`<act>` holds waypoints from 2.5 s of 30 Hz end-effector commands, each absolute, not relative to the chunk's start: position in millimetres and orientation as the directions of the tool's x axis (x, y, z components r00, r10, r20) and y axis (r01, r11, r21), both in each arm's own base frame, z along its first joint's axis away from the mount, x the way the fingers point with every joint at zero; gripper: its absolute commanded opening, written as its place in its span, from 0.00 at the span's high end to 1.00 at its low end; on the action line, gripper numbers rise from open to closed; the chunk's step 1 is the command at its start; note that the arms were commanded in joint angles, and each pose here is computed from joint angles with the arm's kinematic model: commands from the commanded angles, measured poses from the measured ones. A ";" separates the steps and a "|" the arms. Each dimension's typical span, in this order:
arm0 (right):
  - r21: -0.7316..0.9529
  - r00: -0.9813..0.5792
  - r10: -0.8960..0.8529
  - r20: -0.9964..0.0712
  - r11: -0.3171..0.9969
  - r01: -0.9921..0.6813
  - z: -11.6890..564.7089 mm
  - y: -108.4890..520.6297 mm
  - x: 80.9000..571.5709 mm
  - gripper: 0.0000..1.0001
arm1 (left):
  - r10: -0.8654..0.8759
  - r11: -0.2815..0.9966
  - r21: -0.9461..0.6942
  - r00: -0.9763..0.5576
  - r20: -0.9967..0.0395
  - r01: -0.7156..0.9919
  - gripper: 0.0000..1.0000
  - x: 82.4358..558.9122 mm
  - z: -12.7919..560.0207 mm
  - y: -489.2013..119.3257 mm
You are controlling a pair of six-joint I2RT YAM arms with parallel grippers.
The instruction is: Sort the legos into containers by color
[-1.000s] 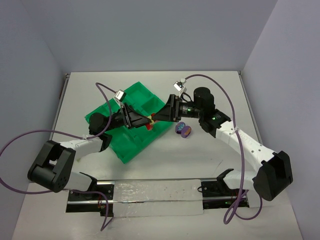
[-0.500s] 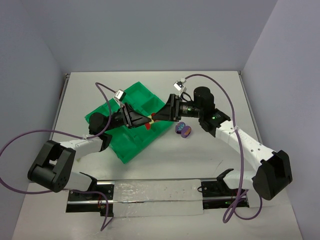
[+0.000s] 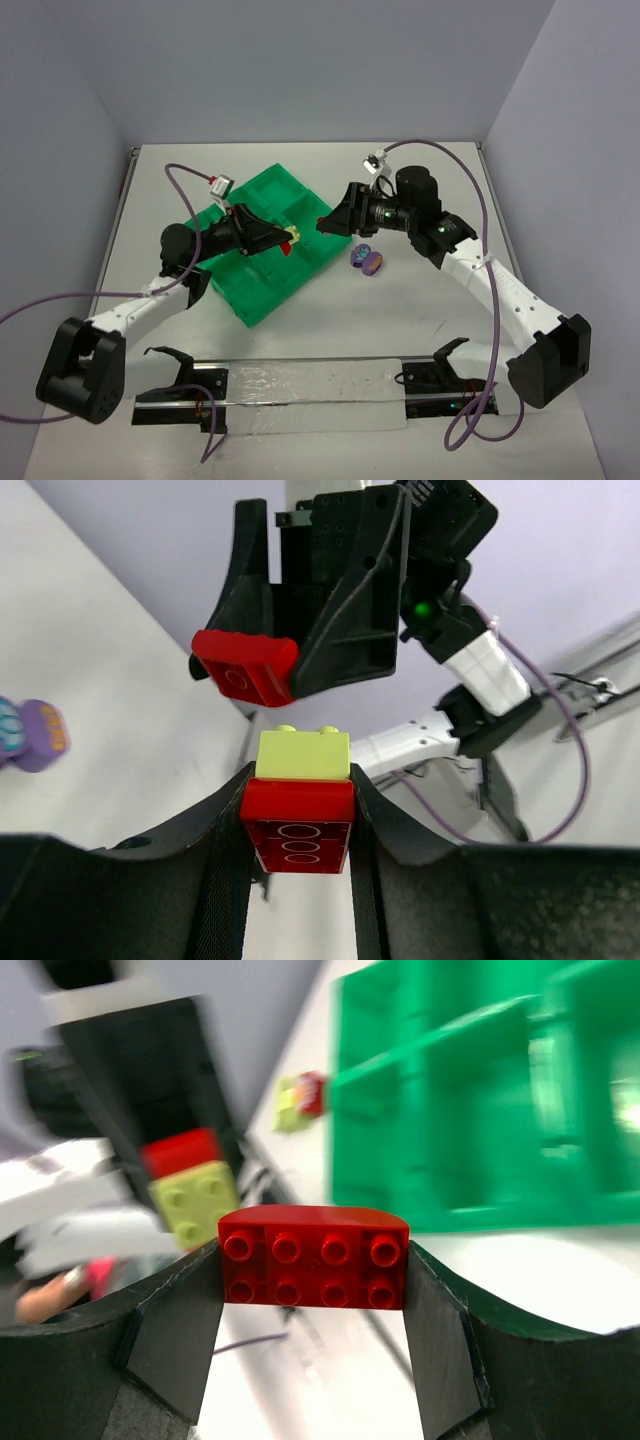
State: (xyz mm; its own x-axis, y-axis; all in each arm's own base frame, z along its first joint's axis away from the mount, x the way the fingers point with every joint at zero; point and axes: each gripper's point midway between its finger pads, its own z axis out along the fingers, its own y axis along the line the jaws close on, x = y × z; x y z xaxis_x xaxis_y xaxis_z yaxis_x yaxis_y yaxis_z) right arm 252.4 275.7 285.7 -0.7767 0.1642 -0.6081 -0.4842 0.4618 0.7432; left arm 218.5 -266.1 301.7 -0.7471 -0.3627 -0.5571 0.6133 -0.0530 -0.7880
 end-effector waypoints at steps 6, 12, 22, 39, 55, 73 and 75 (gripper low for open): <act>0.432 -0.657 0.189 -0.730 0.872 -0.230 240.6 203.8 317.7 0.57 | -0.418 0.487 -0.720 -0.592 -0.689 0.495 1.00 257.6 288.2 -207.3; 0.379 -0.665 0.152 -0.731 0.901 -0.212 219.3 226.1 348.3 0.57 | -0.432 0.625 -0.665 -0.529 -0.730 0.408 1.00 267.5 300.1 -181.1; 0.321 -0.707 0.090 -0.702 0.926 -0.201 179.2 275.0 407.2 0.53 | -0.446 0.655 -0.667 -0.530 -0.721 0.356 1.00 272.9 297.6 -174.3; 0.279 -0.742 0.010 -0.671 0.930 -0.240 145.2 319.7 420.2 0.24 | -0.420 0.668 -0.656 -0.549 -0.723 0.351 1.00 275.1 291.1 -175.2; 0.326 -0.640 0.033 -0.767 0.881 -0.344 209.5 300.6 382.6 0.20 | -0.378 0.667 -0.647 -0.580 -0.722 0.371 1.00 278.8 278.8 -180.6; 0.551 -0.539 0.115 -0.834 0.167 -0.818 313.0 319.9 223.1 0.24 | -0.256 0.197 -0.592 -0.542 -0.800 0.781 1.00 219.3 336.1 -229.9; 0.558 -0.544 0.129 -0.829 0.146 -0.817 318.6 321.2 222.1 0.25 | -0.255 0.191 -0.588 -0.539 -0.803 0.786 1.00 217.4 337.4 -229.8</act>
